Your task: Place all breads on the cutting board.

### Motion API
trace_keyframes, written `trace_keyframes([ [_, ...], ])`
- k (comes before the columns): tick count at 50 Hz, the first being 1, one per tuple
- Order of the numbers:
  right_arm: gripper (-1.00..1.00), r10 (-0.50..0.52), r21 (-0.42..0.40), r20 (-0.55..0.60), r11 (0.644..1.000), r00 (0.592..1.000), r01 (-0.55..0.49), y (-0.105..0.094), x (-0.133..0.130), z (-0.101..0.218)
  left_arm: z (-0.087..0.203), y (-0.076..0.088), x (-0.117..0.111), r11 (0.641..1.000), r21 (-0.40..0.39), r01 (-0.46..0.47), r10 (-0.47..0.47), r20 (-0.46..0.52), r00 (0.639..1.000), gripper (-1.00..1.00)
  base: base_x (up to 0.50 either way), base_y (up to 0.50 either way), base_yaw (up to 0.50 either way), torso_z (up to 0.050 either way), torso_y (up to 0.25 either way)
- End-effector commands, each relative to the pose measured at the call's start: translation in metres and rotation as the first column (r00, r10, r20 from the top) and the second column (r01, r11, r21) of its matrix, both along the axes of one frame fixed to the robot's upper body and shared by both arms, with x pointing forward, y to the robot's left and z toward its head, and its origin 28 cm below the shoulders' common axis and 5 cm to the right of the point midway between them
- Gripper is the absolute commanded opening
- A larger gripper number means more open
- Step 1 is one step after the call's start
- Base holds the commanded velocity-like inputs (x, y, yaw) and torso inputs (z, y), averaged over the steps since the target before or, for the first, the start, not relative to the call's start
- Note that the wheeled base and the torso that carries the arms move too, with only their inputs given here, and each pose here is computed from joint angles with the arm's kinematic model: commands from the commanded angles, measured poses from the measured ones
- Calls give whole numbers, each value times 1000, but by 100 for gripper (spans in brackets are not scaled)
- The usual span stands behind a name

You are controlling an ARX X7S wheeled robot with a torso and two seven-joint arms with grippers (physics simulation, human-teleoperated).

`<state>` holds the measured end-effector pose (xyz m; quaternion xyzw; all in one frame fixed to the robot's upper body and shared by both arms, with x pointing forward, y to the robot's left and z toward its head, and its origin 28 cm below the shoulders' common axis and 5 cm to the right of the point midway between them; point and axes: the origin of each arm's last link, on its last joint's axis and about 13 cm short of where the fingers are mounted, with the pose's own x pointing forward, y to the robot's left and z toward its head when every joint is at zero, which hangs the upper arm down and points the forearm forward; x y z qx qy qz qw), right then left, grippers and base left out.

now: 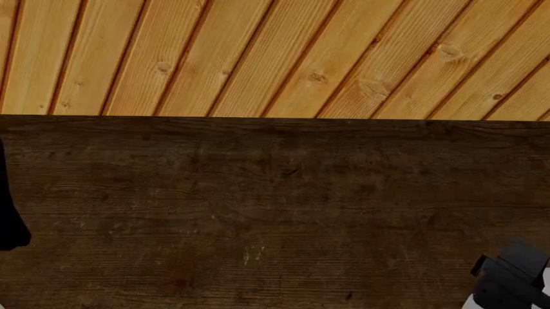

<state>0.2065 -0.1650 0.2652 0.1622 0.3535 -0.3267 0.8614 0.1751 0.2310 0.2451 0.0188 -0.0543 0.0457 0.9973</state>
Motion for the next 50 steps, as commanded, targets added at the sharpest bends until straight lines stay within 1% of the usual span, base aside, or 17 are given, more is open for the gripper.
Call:
trace_keyframes([
  [1,100,-14,12,-26,1000,1000,14,4,7,-13,-2,1,1,1000,0,-2,2,-1,1000,100,0,0,0,0,0],
  [4,100,-21,33,-28,999,999,22,5,6,-16,-2,1,1,1000,1,-2,2,-2,1000,100,0,0,0,0,0],
  [10,100,-35,39,-36,999,999,37,4,3,-21,-2,1,1,1000,-2,-1,1,-1,1000,100,0,0,0,0,0],
  [11,100,-41,29,-43,999,998,43,2,3,-23,-2,0,1,1000,-3,1,-1,6,1000,100,0,0,0,0,0],
  [13,100,-46,42,-43,998,998,48,0,3,-26,-2,1,1,1000,-7,-2,2,11,1000,100,0,0,0,0,0],
  [25,100,-46,83,-38,995,998,49,1,7,-33,-5,2,1,1000,2,-16,16,4,1000,100,0,0,0,0,0],
  [38,100,-58,78,-56,995,997,62,-1,9,-42,-8,4,1,1000,1,-29,29,-5,1000,100,0,0,0,0,0],
  [50,100,-66,86,-61,994,996,71,-4,12,-49,-6,4,1,999,-1,-38,38,6,999,100,0,0,0,0,0],
])
